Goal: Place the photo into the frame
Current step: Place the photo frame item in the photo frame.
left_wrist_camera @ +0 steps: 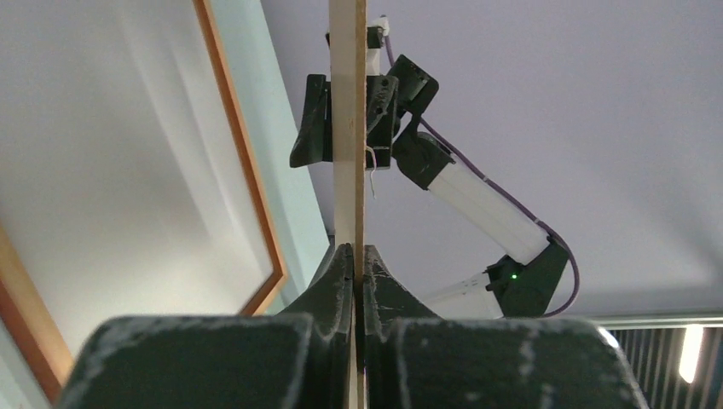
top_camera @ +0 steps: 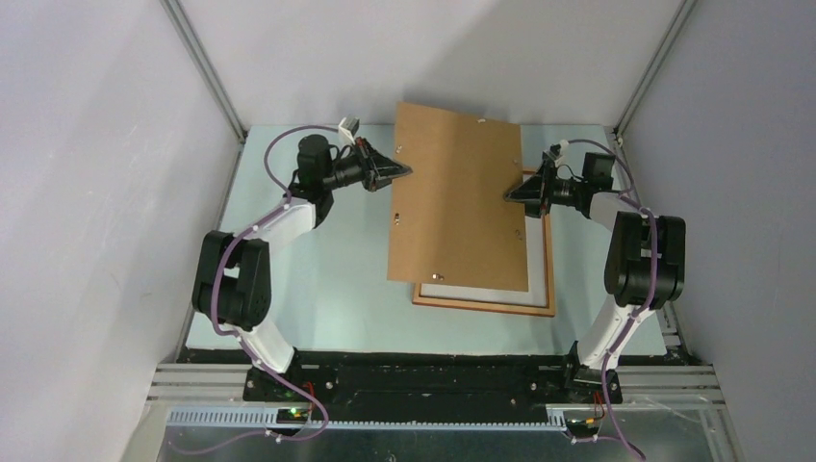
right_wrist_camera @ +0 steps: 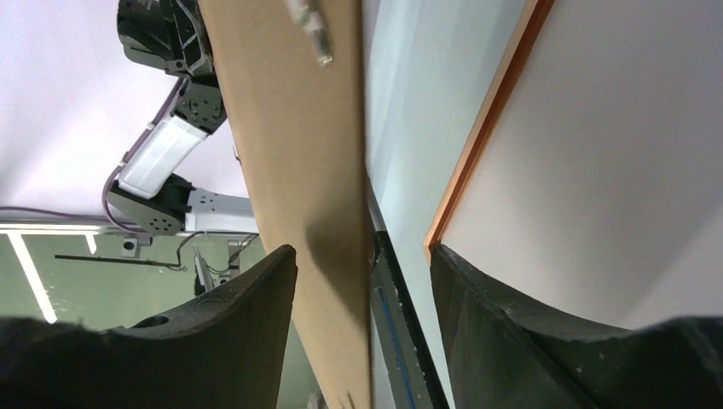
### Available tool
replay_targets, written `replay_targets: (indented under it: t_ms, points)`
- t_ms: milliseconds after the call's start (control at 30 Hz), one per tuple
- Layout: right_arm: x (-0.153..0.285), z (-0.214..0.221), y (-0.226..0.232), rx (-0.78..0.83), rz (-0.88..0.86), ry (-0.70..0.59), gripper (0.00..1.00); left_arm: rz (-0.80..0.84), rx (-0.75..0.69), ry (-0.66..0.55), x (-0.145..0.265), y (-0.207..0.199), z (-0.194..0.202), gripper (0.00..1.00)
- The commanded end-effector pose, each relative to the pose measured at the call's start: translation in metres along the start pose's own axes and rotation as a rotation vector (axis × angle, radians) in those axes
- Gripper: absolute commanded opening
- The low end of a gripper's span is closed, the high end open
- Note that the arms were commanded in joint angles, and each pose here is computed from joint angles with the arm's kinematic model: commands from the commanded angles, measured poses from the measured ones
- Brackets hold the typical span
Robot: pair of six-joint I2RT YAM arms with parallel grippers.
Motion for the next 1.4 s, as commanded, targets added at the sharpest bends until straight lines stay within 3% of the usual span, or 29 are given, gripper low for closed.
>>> replay_targets:
  t_ms: [0,500,933,1033,1367]
  points:
    - [-0.002,-0.007,0.013,0.065,-0.056,0.019,0.61,0.128,-0.079,-0.025,0.002,-0.045,-0.013,0.00]
    - [-0.011,0.001,0.037,0.099,-0.094,0.068,0.45,0.107,-0.085,-0.011,-0.005,-0.027,-0.006,0.00]
    - [0.009,-0.001,0.047,0.113,-0.105,0.043,0.06,0.086,-0.121,0.000,-0.007,-0.010,-0.001,0.01]
    - [0.017,0.000,0.053,0.124,-0.107,0.034,0.00,0.076,-0.141,0.003,-0.009,-0.005,-0.002,0.12]
    - [0.036,0.009,0.062,0.118,-0.102,0.001,0.00,-0.022,-0.166,0.023,-0.012,0.017,-0.002,0.54]
Point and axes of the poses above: each gripper's point midway between its finger pads, its own x axis back along the fingers, its own y axis along the line the jaws close on, z = x × y, the point moved 2 cm from there along x, back along the fingers, and after that the axes turned 6 degrees about -x, right-handed, at the moved point
